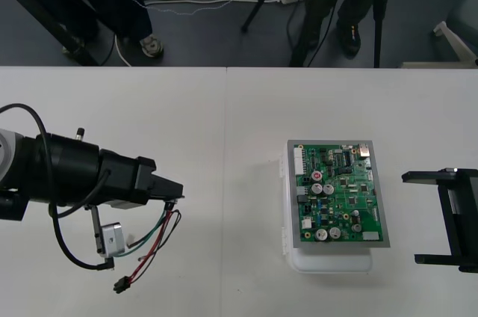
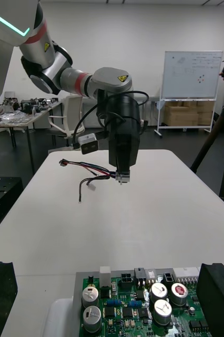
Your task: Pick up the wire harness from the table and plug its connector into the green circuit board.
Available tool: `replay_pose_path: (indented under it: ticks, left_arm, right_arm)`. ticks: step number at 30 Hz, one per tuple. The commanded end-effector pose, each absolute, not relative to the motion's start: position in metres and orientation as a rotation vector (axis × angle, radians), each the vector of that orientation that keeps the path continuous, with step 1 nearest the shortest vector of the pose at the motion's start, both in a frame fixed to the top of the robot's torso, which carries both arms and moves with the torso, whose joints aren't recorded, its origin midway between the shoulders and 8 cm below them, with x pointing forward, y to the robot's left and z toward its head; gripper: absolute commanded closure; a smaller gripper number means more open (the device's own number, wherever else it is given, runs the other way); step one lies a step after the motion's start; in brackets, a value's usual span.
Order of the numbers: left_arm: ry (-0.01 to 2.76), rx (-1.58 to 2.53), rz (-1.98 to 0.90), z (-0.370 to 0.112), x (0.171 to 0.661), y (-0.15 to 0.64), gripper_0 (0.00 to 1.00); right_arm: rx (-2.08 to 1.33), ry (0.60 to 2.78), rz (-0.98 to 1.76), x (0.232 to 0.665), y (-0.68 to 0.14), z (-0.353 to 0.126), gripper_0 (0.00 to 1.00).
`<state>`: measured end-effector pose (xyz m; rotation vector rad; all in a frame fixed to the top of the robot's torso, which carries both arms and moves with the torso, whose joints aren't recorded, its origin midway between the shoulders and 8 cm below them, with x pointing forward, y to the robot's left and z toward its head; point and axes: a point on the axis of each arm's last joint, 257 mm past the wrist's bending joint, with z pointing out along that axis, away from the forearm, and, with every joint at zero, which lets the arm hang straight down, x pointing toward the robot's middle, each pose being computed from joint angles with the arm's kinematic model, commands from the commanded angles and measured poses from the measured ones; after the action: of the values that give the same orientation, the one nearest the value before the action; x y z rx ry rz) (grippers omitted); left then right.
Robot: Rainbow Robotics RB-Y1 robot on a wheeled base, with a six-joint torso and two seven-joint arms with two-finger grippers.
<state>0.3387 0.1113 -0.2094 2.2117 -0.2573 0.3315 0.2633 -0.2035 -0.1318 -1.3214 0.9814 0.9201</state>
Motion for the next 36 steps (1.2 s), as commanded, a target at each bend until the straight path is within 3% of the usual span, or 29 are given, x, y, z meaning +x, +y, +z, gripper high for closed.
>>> replay_pose_path:
  ticks: [1, 25, 36]
  left_arm:
    - [-0.135, 2.172, 0.154, -0.196, 0.313, 0.101, 0.89]
    - [0.525, 1.935, -0.29, -0.149, 0.31, 0.079, 0.9]
    - [0.676, 1.809, -0.414, -0.117, 0.317, 0.059, 0.9]
  right_arm:
    - [-1.377, 0.936, 0.897, 0.253, -0.205, -0.13, 0.0]
    - [-1.375, 0.939, 0.896, 0.253, -0.206, -0.13, 0.0]
    - [-1.366, 0.95, 0.896, 0.255, -0.208, -0.132, 0.0]
